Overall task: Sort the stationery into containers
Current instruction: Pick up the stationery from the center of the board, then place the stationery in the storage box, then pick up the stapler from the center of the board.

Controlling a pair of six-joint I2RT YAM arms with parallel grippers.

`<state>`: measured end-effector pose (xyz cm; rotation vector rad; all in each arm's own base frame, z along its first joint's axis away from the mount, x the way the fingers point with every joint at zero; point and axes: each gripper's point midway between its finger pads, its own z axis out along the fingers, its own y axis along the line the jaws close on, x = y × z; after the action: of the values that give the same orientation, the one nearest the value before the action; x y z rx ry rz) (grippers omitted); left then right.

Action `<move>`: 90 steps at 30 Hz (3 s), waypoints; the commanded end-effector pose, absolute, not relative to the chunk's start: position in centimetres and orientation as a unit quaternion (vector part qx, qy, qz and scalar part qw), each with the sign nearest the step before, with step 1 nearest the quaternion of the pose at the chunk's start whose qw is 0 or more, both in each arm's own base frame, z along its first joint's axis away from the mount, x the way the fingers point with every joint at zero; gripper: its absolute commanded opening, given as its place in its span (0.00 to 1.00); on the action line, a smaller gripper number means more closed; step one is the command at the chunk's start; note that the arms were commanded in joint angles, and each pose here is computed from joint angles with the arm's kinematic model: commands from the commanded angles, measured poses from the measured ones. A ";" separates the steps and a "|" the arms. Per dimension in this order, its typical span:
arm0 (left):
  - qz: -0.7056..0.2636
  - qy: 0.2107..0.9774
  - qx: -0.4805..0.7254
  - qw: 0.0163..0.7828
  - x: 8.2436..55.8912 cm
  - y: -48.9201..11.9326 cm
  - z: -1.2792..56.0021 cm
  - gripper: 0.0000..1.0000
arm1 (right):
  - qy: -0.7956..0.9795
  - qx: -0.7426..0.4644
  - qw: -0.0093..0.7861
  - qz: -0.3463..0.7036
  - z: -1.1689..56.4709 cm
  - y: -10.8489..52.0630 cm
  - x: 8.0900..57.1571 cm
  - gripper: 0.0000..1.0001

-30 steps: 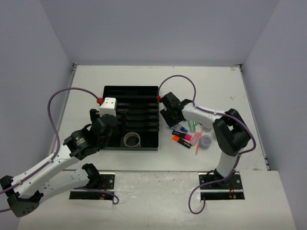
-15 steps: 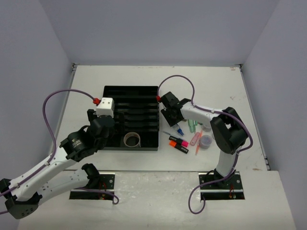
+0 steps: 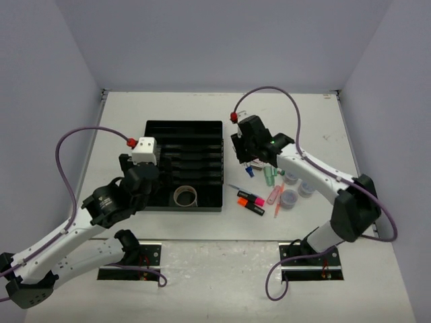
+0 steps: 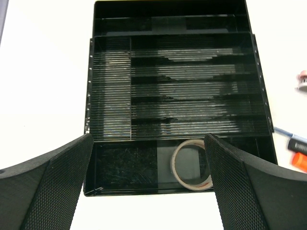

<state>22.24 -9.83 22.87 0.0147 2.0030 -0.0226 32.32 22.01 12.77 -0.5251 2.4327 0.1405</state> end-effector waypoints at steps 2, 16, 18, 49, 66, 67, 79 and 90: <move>0.004 0.818 -0.060 0.573 22.1 -7.2 25.1 1.00 | 0.834 -0.186 0.409 0.322 23.8 30.3 31.4 0.00; -0.056 0.746 -0.181 0.639 19.3 -1.9 29.1 1.00 | 0.782 0.008 0.300 0.546 26.0 50.5 35.5 0.00; -0.051 0.749 -0.177 0.636 19.4 -2.1 29.0 1.00 | 0.788 0.029 0.309 0.532 25.8 51.6 36.2 0.00; -0.044 0.758 -0.168 0.629 19.7 -2.5 28.6 1.00 | 0.817 0.010 0.353 0.456 25.1 52.6 37.3 0.86; -0.039 0.814 -0.044 0.578 22.2 -8.3 25.6 1.00 | 0.879 -0.141 0.434 0.140 20.4 16.6 32.3 0.99; -0.034 0.819 -0.036 0.572 22.5 -8.6 25.2 1.00 | 0.884 -0.156 0.425 0.118 19.7 16.2 32.6 0.99; -0.029 0.838 -0.002 0.545 23.2 -10.0 23.3 1.00 | 0.922 -0.266 0.279 0.029 11.6 14.6 36.5 0.95; -0.029 0.840 0.005 0.541 23.3 -10.3 23.1 1.00 | 0.939 -0.305 0.154 0.044 5.5 15.6 36.5 0.83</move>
<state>22.82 -10.02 22.56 0.0086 2.0258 -0.0535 36.27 14.81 4.71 -0.8124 2.6899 0.0747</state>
